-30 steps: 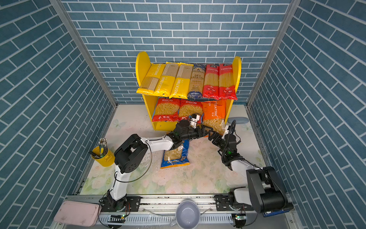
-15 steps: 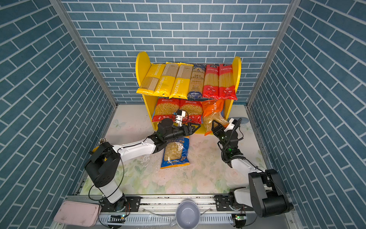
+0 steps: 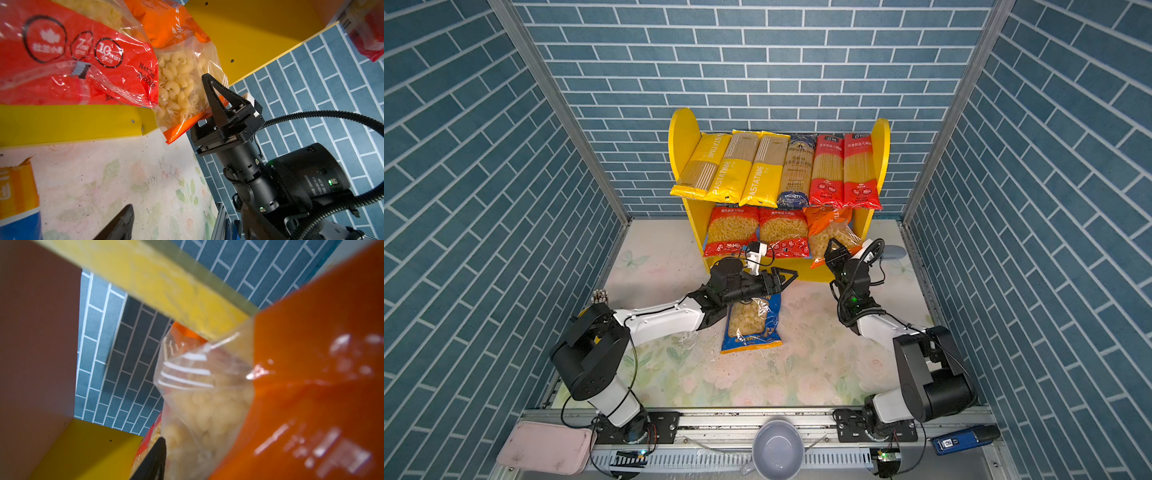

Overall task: Place and organize the pasta boxes and bags onto the shelf
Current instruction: 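Open both grippers and draw them back from the shelf, then move both grippers to the blue orecchiette bag and grasp its sides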

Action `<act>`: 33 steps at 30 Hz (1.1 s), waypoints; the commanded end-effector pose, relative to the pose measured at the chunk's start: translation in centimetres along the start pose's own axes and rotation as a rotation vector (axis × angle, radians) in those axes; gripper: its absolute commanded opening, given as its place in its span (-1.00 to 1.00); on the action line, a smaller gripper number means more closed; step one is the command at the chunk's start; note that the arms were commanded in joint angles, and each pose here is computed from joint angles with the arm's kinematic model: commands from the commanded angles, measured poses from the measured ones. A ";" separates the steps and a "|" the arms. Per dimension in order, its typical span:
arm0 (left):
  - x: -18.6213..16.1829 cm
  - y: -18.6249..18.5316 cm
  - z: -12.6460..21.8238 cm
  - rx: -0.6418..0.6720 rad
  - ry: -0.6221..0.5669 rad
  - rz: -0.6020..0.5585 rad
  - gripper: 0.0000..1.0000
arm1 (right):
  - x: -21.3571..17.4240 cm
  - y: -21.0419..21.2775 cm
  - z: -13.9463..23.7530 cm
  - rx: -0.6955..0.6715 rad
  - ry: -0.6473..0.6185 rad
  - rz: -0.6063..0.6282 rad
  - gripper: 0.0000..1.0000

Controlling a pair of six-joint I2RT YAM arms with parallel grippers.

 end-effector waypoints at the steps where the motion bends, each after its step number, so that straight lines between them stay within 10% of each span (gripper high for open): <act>1: 0.6 -0.5 0.9 -0.014 -0.029 -0.024 0.63 | 1.3 1.5 -1.1 0.042 -0.092 -0.114 -0.10; 13: 0.5 1.1 3.4 0.048 -0.056 -0.028 0.64 | -1.8 -1.1 -1.7 0.009 -0.052 -0.203 -0.53; 21: 1.1 3.2 6.7 0.115 -0.095 -0.007 0.65 | -1.8 -1.5 0.6 -0.005 -0.023 -0.215 0.17; 33: 0.7 10.3 15.3 0.598 -0.074 -0.132 0.72 | -6.8 -6.5 8.7 -0.193 0.236 -0.007 0.22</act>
Point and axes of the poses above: each gripper's point midway between its finger pads, its own z axis back along the fingers, its own y axis along the line the jaws close on, x = y × z, the point moved 2 cm from there along z, back along the fingers, and after that the axes turned 5 degrees about z, right-handed, at the moved point
